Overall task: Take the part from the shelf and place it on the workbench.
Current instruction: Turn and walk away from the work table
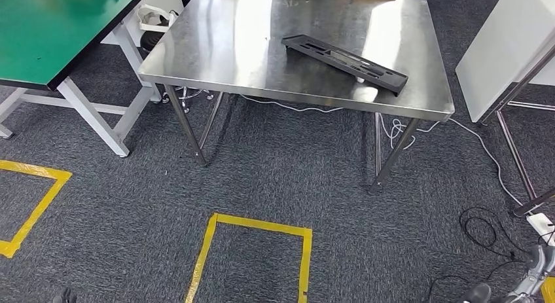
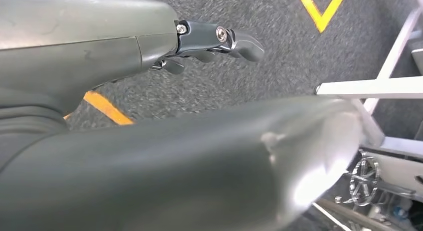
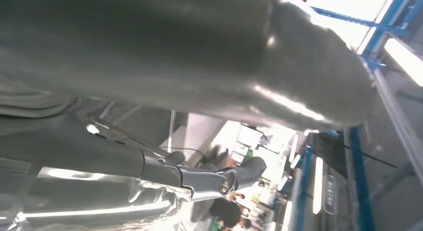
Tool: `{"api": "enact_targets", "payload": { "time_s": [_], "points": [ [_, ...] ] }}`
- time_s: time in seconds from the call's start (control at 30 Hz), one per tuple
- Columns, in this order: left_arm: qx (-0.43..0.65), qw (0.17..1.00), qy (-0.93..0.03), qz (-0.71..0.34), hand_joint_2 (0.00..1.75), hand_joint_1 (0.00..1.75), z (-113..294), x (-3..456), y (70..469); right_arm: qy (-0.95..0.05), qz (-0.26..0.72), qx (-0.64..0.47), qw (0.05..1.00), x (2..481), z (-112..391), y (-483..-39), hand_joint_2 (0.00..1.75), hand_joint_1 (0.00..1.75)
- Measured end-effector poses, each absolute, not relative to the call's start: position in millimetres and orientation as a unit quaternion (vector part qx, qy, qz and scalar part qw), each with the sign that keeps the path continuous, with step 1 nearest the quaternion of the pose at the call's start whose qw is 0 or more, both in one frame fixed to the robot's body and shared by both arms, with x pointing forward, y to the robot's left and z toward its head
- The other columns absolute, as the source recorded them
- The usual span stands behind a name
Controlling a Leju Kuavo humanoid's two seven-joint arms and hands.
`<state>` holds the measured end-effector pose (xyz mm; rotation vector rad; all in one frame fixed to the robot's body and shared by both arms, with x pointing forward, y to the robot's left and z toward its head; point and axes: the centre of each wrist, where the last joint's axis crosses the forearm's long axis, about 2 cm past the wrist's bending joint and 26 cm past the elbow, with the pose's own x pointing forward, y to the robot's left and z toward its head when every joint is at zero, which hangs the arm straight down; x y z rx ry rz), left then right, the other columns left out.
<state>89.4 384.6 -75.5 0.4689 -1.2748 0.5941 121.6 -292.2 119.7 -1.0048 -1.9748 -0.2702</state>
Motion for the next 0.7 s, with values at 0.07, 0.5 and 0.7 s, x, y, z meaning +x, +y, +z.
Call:
{"api": "enact_targets", "payload": {
  "time_s": [0.07,0.5,0.7],
  "points": [
    [0.210,0.740,-0.578,0.272,0.00,0.00,-76.7,89.5,381.7,-0.793,-0.108,-0.406,0.441,119.9,118.9,-293.5,0.00,0.00],
    [0.181,0.748,-0.571,0.286,0.00,0.00,-82.2,87.7,376.8,-0.786,-0.100,-0.413,0.450,115.9,117.5,-298.4,0.00,0.00],
    [0.169,0.760,-0.561,0.281,0.00,0.00,-85.7,84.2,374.1,-0.780,-0.098,-0.417,0.457,113.1,116.3,-300.1,0.00,0.00]
  ]
}}
